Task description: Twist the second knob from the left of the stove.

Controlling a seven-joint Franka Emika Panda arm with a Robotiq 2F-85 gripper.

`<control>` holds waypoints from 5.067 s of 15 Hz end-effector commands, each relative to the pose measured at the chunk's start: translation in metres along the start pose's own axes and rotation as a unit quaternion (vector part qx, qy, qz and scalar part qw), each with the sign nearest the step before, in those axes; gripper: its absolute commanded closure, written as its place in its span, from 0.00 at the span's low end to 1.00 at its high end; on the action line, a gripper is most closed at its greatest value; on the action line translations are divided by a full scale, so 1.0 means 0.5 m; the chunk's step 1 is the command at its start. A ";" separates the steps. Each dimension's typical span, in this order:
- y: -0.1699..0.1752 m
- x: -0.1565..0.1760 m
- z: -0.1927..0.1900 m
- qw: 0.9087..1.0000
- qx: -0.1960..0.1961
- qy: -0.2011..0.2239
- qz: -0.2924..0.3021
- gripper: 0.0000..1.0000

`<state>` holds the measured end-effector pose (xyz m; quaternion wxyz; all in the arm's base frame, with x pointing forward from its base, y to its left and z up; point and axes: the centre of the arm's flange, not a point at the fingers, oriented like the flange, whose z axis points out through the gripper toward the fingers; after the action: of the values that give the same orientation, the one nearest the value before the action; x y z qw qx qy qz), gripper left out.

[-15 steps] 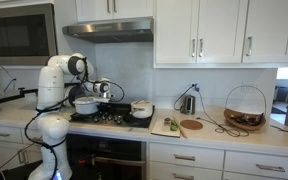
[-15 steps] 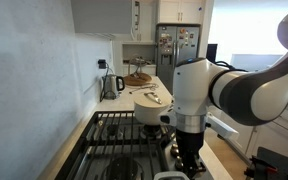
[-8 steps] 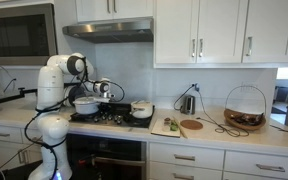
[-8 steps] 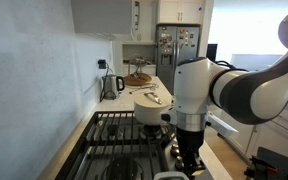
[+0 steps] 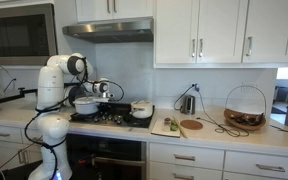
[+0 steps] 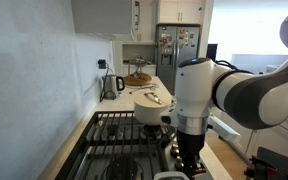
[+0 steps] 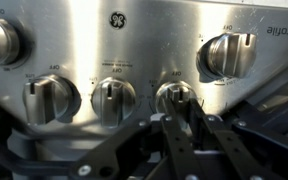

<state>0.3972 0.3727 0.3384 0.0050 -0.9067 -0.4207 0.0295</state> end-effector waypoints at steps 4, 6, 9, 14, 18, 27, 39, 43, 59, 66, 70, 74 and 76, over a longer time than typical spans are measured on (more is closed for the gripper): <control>0.004 0.020 0.052 1.000 -0.019 -0.004 0.003 0.95; 0.001 0.012 0.046 0.999 -0.005 -0.012 -0.041 0.95; 0.014 0.013 0.036 0.991 0.008 -0.022 -0.133 0.95; 0.034 0.031 0.041 0.962 0.022 -0.032 -0.269 0.95; 0.047 0.041 0.043 0.928 0.048 -0.042 -0.368 0.95; 0.066 0.037 0.051 0.879 0.088 -0.022 -0.467 0.95; 0.105 0.057 0.070 0.812 0.202 -0.055 -0.545 0.95; 0.112 0.065 0.077 0.790 0.225 -0.074 -0.566 0.95; 0.140 0.077 -0.058 0.880 0.058 -0.053 -0.468 0.00; 0.134 0.080 -0.160 0.911 -0.016 0.007 -0.413 0.00; 0.162 0.095 -0.221 0.924 -0.036 0.021 -0.380 0.00; 0.155 0.081 -0.266 0.928 -0.055 0.028 -0.367 0.00; 0.143 0.074 -0.279 0.930 -0.062 0.028 -0.362 0.00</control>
<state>0.4972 0.3590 0.4572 -0.0074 -0.6803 -0.7326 -0.0203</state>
